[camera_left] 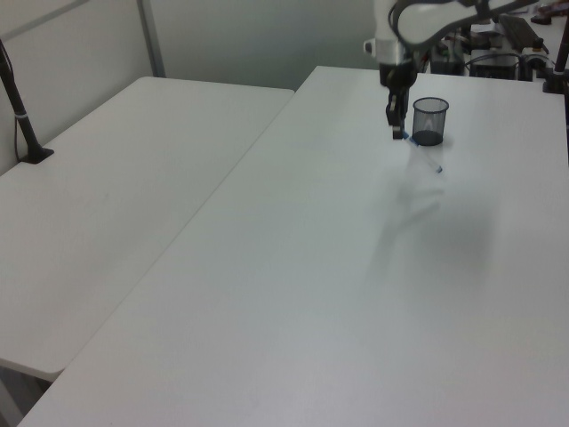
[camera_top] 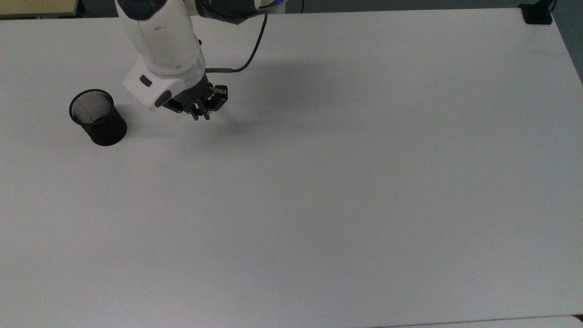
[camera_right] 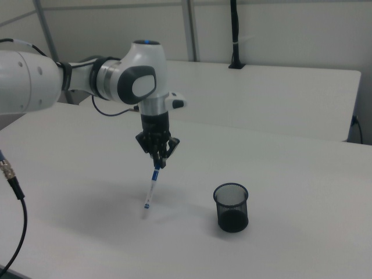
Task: Remove the marker
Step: 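Carry the marker away from the cup and lower it to the table, then open the gripper to release the marker on the table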
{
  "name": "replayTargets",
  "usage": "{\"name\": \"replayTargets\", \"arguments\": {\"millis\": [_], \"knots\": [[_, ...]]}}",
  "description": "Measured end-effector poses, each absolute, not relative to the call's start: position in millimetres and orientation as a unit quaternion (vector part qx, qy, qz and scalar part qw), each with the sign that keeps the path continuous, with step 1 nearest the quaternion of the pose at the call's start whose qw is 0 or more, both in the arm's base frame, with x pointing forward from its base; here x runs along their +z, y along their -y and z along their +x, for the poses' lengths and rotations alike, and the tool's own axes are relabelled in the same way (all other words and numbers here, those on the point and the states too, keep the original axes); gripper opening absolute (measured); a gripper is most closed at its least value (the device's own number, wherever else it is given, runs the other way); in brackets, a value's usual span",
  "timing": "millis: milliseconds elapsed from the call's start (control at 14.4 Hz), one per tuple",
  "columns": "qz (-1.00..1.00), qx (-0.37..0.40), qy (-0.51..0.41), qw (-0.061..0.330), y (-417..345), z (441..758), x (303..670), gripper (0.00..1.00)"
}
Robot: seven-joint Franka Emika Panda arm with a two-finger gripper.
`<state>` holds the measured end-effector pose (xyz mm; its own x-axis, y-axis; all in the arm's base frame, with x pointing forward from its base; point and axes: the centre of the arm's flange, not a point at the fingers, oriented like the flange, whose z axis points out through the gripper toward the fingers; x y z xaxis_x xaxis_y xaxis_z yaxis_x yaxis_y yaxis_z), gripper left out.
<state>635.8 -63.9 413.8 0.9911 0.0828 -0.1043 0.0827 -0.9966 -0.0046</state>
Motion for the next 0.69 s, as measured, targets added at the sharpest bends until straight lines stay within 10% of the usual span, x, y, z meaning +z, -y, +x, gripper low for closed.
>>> {"name": "replayTargets", "arguments": {"millis": [277,693], "knots": [[-0.996,0.081,0.044,0.0,49.6,641.3,376.5,0.2],[-0.997,0.056,0.047,-0.005,46.7,653.2,390.8,0.81]]}}
